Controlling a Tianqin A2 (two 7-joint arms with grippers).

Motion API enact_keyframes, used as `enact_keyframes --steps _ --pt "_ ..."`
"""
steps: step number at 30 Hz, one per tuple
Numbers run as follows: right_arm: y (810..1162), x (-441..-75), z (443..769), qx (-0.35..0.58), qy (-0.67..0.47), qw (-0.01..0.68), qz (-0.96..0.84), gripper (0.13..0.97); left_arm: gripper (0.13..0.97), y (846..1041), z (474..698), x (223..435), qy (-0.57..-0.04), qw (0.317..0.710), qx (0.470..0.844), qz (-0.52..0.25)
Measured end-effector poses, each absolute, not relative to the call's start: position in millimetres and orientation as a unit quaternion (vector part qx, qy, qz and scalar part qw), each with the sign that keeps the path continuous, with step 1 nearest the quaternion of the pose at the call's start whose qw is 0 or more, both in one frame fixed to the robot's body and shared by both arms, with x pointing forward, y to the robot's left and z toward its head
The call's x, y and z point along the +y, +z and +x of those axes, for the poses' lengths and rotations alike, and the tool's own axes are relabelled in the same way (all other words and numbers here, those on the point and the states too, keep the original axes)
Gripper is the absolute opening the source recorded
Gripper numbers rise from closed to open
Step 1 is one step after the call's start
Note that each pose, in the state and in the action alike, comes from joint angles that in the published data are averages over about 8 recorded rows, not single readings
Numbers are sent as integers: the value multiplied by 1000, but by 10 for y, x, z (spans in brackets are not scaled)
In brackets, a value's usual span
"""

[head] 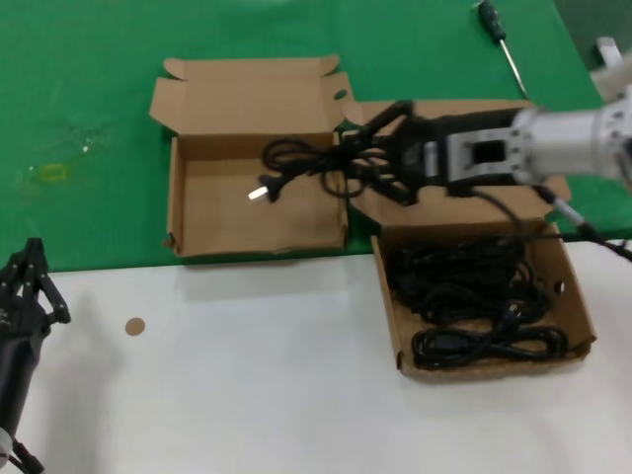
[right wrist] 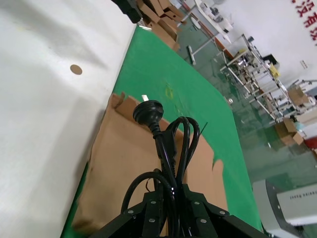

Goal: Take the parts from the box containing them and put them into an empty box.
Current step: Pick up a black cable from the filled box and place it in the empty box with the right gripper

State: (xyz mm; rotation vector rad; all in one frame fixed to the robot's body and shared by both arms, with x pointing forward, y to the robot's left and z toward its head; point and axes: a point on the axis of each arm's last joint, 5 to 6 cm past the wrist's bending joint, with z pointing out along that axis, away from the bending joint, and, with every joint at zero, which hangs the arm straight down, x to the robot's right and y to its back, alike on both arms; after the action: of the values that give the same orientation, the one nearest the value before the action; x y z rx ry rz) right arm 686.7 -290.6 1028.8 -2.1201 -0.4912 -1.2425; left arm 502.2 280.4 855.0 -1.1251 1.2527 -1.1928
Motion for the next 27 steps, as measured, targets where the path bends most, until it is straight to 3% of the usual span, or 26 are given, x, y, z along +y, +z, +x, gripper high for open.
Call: enact_keyframes --steps 14,27 --pt "9921 -2290 7192 -219 -488 300 -790 211 152 8550 5022 2804 -496 513 521 -468" --pt "9707 -2080 7461 -239 -520 266 -775 214 152 8550 5022 2804 -496 513 521 -468"
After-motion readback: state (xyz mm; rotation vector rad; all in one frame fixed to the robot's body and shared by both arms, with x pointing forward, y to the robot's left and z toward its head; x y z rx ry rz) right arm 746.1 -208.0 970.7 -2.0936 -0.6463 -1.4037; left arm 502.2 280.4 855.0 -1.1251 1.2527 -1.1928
